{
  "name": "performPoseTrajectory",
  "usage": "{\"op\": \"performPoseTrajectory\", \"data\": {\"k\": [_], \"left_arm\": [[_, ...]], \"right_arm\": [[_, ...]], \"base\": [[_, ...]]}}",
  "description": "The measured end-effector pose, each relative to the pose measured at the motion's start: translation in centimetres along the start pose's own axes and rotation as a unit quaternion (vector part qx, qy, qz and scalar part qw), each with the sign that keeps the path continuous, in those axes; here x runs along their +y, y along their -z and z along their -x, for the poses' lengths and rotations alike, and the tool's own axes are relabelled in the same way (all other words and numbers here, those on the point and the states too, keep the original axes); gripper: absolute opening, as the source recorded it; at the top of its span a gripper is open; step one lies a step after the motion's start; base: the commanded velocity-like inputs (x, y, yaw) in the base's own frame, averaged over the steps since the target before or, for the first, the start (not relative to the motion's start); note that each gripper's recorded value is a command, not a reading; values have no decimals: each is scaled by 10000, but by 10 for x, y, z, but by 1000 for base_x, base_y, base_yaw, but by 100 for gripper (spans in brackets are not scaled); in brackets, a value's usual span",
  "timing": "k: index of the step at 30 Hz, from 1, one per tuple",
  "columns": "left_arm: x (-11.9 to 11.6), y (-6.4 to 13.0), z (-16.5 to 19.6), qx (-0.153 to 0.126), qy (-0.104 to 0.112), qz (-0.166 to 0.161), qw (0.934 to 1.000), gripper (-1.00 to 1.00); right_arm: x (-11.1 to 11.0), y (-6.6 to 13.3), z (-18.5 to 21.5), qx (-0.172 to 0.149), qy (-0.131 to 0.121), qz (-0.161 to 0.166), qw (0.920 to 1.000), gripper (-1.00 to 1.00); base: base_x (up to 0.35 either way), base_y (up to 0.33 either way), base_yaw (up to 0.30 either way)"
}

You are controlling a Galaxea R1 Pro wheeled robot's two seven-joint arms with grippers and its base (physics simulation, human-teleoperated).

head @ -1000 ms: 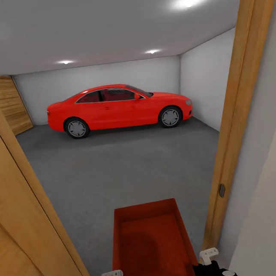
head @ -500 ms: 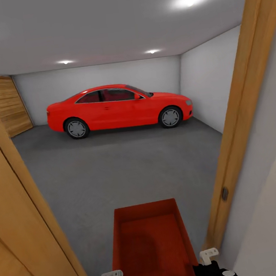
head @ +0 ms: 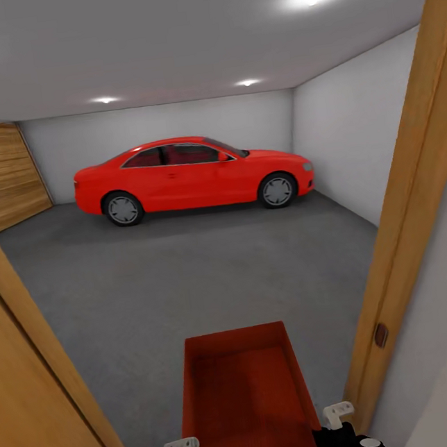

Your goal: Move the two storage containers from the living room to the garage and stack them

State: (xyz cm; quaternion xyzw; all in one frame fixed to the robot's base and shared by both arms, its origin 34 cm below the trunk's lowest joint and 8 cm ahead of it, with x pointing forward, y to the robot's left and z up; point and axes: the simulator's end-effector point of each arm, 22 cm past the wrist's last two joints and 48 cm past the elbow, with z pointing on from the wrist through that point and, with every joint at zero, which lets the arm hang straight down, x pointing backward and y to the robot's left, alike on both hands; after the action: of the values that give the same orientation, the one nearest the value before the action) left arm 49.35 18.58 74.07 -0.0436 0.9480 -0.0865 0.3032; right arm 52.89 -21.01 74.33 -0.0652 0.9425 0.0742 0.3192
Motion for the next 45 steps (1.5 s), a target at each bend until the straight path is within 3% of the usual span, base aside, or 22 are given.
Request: {"op": "performPoseTrajectory", "data": {"k": [12,25,45], "left_arm": [[0,0,0,-2,-1,-1,10000,-100],[0,0,0,-4,-1,-1,10000,-100],[0,0,0,2,2,-1,10000,-100]], "right_arm": [[0,0,0,-3,-1,-5,10000,-100],[0,0,0,-6,-4,-9,10000,-100],[0,0,0,1,-5,-9,10000,-100]], "base": [[15,0,32],[258,0,0],[18,23,0]]}}
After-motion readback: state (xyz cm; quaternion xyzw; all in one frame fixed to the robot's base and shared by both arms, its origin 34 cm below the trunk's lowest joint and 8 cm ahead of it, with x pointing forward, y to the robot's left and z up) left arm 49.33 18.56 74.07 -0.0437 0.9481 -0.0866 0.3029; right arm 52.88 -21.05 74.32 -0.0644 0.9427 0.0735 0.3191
